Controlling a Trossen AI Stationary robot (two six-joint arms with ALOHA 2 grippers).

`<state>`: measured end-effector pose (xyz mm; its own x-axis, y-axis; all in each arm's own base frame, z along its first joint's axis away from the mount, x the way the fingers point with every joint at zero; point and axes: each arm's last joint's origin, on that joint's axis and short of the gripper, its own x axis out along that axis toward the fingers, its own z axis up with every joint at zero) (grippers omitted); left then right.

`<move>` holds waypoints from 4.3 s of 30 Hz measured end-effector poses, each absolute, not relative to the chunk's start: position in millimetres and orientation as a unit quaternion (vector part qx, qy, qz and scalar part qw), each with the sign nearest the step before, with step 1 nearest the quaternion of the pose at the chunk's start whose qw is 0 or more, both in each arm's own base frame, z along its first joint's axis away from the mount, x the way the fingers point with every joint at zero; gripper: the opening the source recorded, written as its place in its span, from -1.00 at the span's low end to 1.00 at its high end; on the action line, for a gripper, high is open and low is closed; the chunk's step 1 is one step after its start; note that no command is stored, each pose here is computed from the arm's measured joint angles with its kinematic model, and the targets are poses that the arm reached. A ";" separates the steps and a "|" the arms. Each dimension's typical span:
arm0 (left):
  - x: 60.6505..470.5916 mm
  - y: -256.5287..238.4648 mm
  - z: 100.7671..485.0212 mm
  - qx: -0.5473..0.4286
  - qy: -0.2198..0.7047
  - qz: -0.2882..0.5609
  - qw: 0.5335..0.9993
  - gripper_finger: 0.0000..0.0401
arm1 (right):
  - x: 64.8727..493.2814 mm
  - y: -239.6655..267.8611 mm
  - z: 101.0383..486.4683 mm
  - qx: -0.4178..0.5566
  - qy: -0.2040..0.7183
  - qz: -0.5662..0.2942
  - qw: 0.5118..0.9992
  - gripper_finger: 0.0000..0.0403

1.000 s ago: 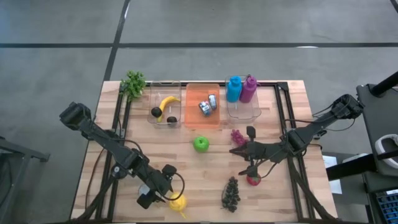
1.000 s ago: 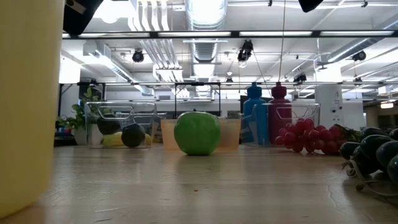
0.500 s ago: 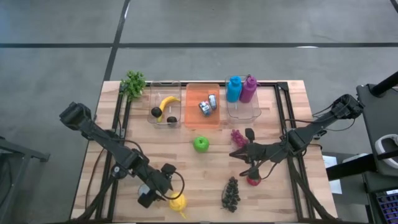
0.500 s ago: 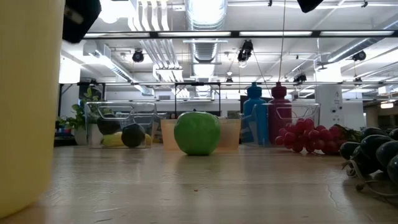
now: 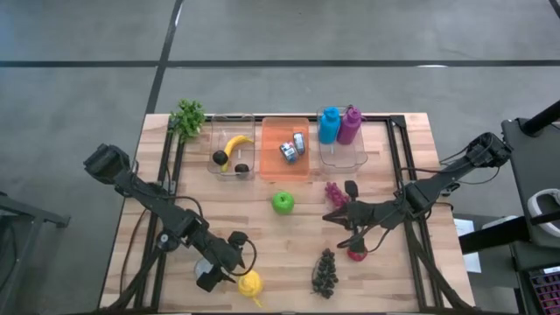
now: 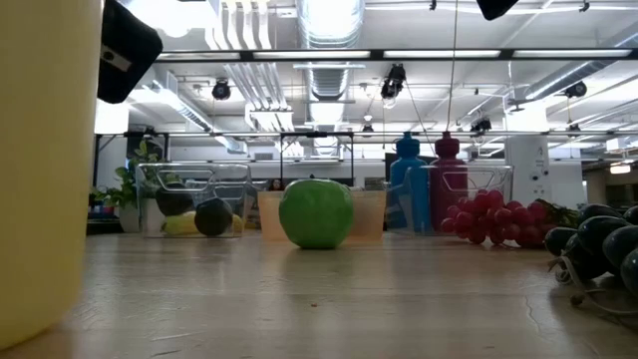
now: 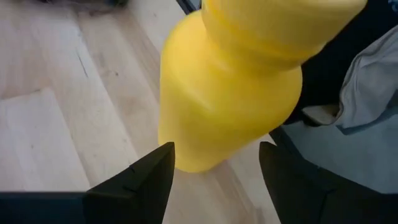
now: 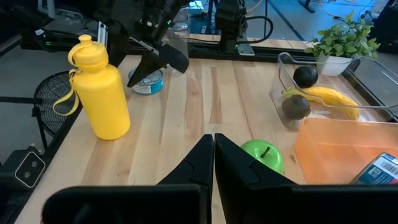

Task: Pick & Place Food Item
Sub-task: Put the yellow water bottle into the right transparent bin

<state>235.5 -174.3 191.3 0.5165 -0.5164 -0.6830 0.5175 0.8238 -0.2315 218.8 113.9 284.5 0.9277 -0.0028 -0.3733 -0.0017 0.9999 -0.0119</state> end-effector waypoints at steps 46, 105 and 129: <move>232.8 -170.3 179.6 -0.043 0.378 -0.251 0.890 0.16 | 218.7 114.0 284.4 -0.005 0.190 0.000 0.982 -0.96; 280.6 -193.5 139.5 0.017 0.329 -0.212 0.920 0.16 | 218.8 114.0 284.5 -0.005 0.190 0.000 0.982 -0.96; 237.2 -153.7 220.7 0.096 0.314 -0.115 0.938 0.17 | 226.5 121.6 283.5 0.000 0.177 0.042 0.983 -0.96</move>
<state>237.2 -153.7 220.7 0.7765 -0.1559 -0.6105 0.2759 0.9552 0.1069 226.5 121.6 283.5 0.9336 0.0829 -0.3485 -0.0831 0.9964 0.0145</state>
